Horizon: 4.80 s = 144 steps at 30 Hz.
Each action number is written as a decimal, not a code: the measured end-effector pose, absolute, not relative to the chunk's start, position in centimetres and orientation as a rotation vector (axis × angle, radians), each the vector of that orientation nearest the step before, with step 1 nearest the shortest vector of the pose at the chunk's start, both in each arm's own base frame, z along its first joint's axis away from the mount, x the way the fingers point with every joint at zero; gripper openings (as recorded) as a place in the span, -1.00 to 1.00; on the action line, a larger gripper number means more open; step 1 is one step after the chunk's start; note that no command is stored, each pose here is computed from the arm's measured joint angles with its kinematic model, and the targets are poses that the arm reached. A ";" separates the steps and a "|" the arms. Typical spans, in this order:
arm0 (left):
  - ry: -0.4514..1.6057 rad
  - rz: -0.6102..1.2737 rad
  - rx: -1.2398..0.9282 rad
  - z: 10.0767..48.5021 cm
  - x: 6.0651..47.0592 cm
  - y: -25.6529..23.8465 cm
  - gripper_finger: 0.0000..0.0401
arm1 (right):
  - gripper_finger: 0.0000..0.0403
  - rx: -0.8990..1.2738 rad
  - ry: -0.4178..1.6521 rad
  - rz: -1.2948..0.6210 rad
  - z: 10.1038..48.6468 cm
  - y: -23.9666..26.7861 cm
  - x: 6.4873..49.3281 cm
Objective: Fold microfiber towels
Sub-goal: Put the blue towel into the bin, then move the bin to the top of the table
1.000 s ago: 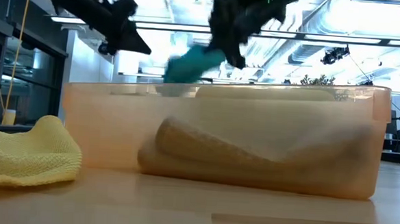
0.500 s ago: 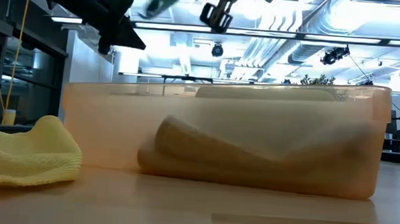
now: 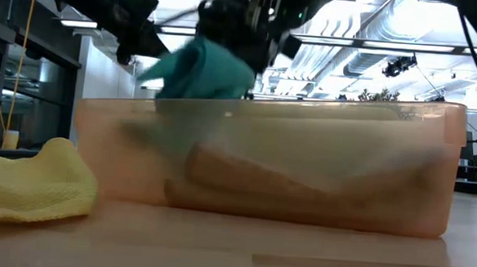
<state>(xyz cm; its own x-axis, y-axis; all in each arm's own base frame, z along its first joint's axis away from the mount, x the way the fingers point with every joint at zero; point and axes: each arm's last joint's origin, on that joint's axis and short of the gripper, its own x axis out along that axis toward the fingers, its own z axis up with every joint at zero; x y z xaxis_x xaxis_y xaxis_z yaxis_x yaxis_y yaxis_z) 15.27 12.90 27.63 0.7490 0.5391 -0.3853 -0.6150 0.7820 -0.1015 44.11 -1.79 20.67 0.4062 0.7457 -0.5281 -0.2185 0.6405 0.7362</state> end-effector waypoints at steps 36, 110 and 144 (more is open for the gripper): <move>0.383 0.654 -0.150 27.6 15.2 13.0 -1.00 | -0.08 0.354 1.144 0.192 21.6 -3.9 41.9; 0.708 0.032 -0.497 14.1 19.8 6.8 -1.00 | -1.00 0.864 1.288 0.004 18.3 8.9 24.6; 0.598 0.393 -0.525 11.8 23.3 13.5 -1.00 | -1.00 0.723 0.938 -0.604 17.2 -7.4 24.8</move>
<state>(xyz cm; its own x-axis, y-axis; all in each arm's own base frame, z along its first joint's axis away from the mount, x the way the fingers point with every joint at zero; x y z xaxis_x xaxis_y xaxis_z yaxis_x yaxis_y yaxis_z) 23.30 13.51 11.80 0.7604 0.1967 -0.6189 -0.4906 0.7984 -0.3491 24.84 -7.44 17.19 0.4640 -0.1491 -0.8732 0.7332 0.6178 0.2841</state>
